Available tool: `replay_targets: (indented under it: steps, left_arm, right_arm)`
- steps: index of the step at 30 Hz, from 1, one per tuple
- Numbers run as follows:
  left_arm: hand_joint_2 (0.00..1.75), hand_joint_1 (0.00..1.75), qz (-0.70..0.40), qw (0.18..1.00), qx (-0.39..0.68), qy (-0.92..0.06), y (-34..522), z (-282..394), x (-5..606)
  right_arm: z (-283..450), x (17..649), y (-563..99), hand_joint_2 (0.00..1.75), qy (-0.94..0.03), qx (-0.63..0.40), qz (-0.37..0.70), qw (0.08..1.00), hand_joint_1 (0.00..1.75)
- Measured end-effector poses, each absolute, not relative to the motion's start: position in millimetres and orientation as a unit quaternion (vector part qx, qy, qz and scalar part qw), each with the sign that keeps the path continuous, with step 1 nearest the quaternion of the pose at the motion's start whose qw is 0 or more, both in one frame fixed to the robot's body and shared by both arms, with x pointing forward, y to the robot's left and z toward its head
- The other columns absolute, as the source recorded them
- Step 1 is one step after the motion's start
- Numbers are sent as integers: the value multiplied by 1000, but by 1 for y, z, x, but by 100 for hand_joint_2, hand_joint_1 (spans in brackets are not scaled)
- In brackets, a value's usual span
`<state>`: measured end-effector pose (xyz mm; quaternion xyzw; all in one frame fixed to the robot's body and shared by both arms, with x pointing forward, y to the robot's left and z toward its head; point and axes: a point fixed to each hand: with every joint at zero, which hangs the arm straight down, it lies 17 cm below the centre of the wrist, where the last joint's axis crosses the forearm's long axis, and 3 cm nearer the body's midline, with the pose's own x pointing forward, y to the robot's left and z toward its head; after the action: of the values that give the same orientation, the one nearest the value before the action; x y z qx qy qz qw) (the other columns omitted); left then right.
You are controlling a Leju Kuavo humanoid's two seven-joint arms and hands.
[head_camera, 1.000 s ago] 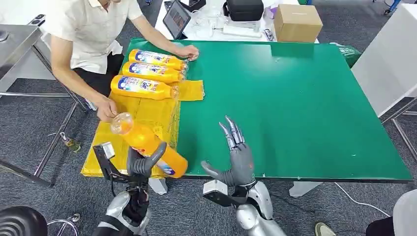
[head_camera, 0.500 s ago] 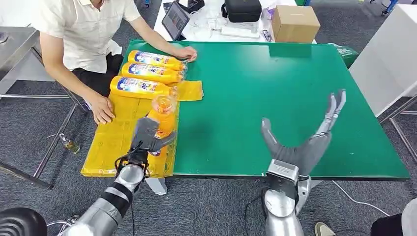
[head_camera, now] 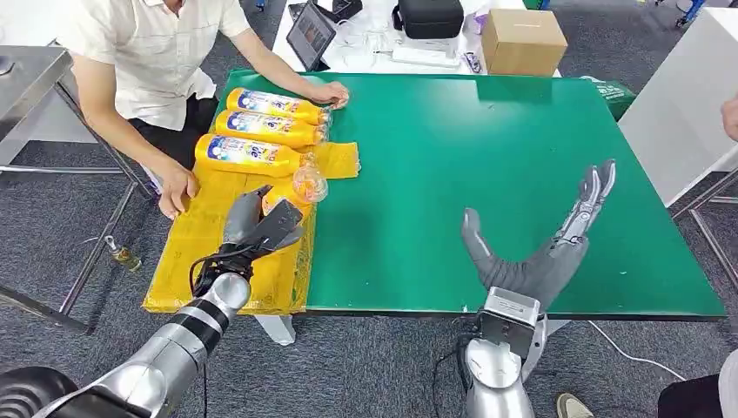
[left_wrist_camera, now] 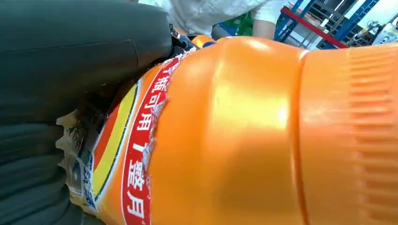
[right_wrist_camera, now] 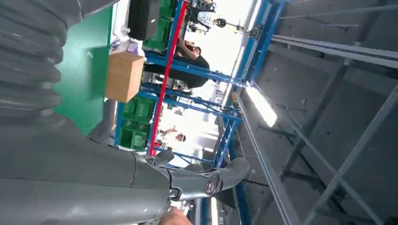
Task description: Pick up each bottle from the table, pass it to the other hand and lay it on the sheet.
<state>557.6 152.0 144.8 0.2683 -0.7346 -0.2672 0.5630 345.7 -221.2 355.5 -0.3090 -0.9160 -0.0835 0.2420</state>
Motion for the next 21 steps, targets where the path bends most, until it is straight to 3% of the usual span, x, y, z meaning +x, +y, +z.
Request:
replay_targets:
  steps: [4, 8, 13, 18, 19, 21]
  left_arm:
    - [175, 175, -393, 542, 318, -671, 135, 129, 566]
    - [175, 175, -568, 518, 379, -515, 134, 77, 567]
    - [175, 175, -635, 531, 368, -424, 133, 47, 558]
    - [175, 143, -621, 546, 384, -410, 146, 48, 563]
    - [175, 115, -620, 547, 387, -409, 147, 49, 564]
    - [175, 115, -617, 554, 385, -407, 150, 49, 565]
  right_arm:
    - [351, 348, -224, 175, -917, -291, -100, 255, 0]
    - [340, 355, -214, 175, -920, -263, -97, 273, 0]
    - [325, 371, -200, 175, -921, -238, -88, 296, 0]
    - [307, 380, -193, 175, -917, -224, -80, 321, 0]
    - [305, 381, -192, 175, -916, -222, -79, 324, 0]
    - [301, 382, -191, 175, -915, -218, -77, 330, 0]
